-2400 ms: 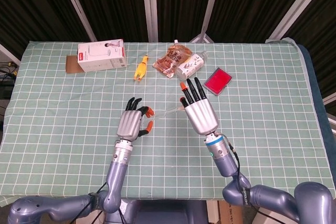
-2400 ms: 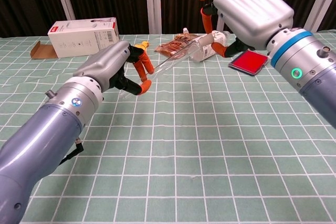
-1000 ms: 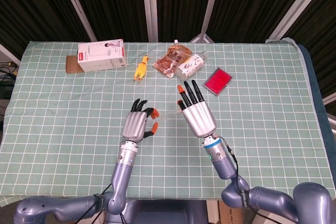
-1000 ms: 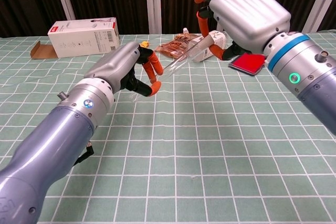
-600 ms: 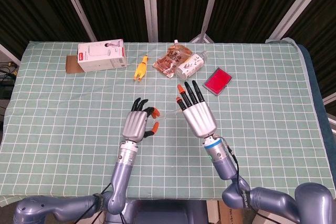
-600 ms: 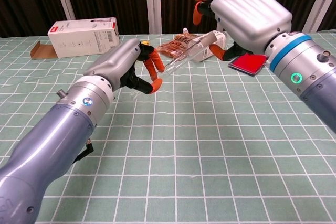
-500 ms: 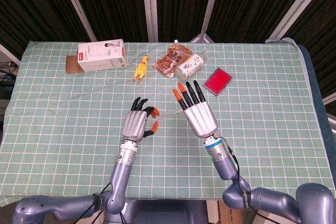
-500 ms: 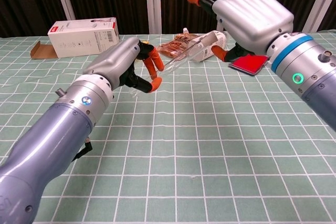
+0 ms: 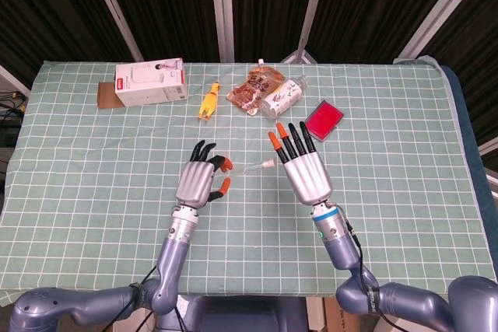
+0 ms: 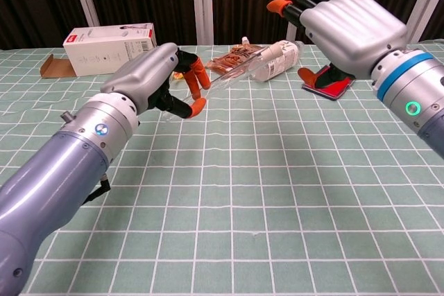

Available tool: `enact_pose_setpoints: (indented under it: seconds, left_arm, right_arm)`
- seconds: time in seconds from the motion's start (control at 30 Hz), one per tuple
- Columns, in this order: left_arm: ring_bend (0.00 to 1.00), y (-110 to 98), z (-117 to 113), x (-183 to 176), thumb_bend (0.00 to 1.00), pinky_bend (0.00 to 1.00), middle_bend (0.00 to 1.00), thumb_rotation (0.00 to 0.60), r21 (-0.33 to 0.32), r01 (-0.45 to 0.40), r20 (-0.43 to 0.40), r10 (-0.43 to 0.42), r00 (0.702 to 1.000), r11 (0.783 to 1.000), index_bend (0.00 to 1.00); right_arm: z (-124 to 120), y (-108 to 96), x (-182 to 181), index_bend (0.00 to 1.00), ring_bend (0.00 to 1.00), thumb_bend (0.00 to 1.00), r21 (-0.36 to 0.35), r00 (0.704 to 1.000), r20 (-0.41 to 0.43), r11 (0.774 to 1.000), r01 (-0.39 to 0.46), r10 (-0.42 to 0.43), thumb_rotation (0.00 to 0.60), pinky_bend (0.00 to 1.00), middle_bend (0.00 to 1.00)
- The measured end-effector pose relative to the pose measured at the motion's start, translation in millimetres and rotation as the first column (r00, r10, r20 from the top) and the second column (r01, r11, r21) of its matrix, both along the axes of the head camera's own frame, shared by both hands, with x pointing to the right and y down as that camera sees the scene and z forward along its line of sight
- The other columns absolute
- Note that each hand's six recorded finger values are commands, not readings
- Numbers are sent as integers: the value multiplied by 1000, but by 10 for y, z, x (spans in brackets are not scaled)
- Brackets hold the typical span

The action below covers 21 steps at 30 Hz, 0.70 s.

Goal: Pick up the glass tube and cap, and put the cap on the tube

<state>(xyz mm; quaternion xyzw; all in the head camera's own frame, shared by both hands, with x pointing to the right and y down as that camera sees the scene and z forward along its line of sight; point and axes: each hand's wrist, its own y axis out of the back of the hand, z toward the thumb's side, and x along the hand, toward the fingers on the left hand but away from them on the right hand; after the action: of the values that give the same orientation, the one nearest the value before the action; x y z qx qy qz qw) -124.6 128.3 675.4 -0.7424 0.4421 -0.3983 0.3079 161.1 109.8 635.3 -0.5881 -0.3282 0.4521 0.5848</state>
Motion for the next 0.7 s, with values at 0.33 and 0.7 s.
enact_pose_setpoints:
  seconds: [0.33,0.7]
  left_arm:
    - [130,-95,113,-362,609,0,531,600,27,-109,189,102,977,994,500]
    - [130,-14,401,-538,612,0,531,600,-91,-222,394,239,888,971,501]
  right_arm:
    - [-102,-171,265,0,0,424,17,997,4,997,-78,78,600,0,0]
    - [-167,-204,345,0,0,425,18,994,28,994,-109,108,600,0,0]
